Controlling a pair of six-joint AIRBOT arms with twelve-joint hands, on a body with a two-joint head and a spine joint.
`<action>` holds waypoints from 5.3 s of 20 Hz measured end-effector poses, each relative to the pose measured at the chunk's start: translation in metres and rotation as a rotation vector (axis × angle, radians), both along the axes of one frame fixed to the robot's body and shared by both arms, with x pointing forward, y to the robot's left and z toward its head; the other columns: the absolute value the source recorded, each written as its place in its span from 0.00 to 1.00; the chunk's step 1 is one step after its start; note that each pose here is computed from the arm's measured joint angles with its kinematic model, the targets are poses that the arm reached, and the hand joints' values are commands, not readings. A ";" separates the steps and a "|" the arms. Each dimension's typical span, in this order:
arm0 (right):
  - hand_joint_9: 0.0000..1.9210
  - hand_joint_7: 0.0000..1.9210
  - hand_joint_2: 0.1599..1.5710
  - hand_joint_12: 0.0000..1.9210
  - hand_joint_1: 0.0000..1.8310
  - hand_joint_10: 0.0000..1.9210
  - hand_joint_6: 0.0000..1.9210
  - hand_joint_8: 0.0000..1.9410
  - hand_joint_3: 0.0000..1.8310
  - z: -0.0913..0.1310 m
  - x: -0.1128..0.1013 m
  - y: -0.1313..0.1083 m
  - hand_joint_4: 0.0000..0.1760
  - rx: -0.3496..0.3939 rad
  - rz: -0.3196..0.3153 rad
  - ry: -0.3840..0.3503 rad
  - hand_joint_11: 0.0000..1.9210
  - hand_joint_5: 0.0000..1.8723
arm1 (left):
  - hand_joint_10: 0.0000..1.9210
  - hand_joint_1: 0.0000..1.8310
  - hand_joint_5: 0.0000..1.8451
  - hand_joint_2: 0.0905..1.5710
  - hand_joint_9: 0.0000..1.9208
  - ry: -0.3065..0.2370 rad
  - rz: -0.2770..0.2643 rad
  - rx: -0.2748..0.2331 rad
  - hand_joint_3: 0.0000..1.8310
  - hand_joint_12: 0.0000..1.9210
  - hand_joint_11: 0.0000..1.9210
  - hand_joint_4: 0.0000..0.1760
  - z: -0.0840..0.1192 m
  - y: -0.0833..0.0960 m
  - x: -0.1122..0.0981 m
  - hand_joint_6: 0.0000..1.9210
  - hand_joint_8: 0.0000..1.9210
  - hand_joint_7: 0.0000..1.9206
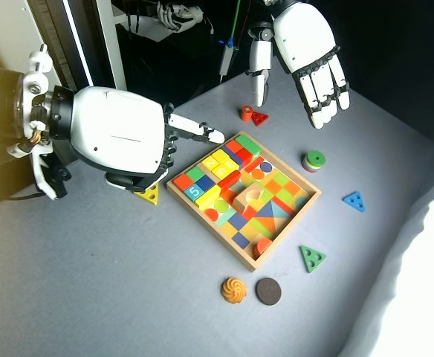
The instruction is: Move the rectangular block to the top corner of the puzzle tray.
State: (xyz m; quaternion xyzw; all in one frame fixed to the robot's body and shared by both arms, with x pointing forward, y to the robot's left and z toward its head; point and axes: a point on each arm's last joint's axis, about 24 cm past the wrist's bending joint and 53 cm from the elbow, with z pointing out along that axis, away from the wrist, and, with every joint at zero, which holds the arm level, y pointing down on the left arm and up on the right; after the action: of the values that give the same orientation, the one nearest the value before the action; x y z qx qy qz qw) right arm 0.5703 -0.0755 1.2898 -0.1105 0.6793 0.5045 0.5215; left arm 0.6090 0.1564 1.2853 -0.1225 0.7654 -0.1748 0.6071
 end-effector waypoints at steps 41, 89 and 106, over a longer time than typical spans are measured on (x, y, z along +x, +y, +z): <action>0.77 0.43 0.40 1.00 0.77 1.00 0.02 1.00 0.68 -0.048 0.085 0.082 0.00 -0.365 0.157 -0.223 0.84 0.06 | 0.00 0.00 0.07 0.76 0.06 -0.011 0.000 0.008 0.00 0.15 0.00 0.00 0.002 0.000 0.001 0.00 0.00 0.07; 0.51 0.48 0.35 0.92 0.94 0.98 0.00 0.94 0.55 -0.037 0.092 0.107 0.00 -0.394 0.206 -0.278 0.47 0.02 | 0.00 0.00 0.08 0.75 0.07 -0.004 -0.002 0.003 0.00 0.16 0.00 0.00 0.001 0.000 0.000 0.00 0.00 0.07; 0.81 0.75 0.61 1.00 1.00 1.00 0.00 1.00 0.05 -0.046 0.093 0.097 0.00 -0.435 0.205 -0.273 0.84 0.04 | 0.00 0.00 0.09 0.73 0.08 0.005 -0.003 -0.003 0.00 0.18 0.00 0.00 -0.001 -0.001 0.000 0.00 0.00 0.09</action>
State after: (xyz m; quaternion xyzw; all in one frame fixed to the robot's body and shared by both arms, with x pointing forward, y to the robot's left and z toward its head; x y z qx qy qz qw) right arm 0.6636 0.0218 1.2434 -0.3551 0.6801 0.3776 0.5185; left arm 0.6086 0.1557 1.2841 -0.1229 0.7668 -0.1764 0.6048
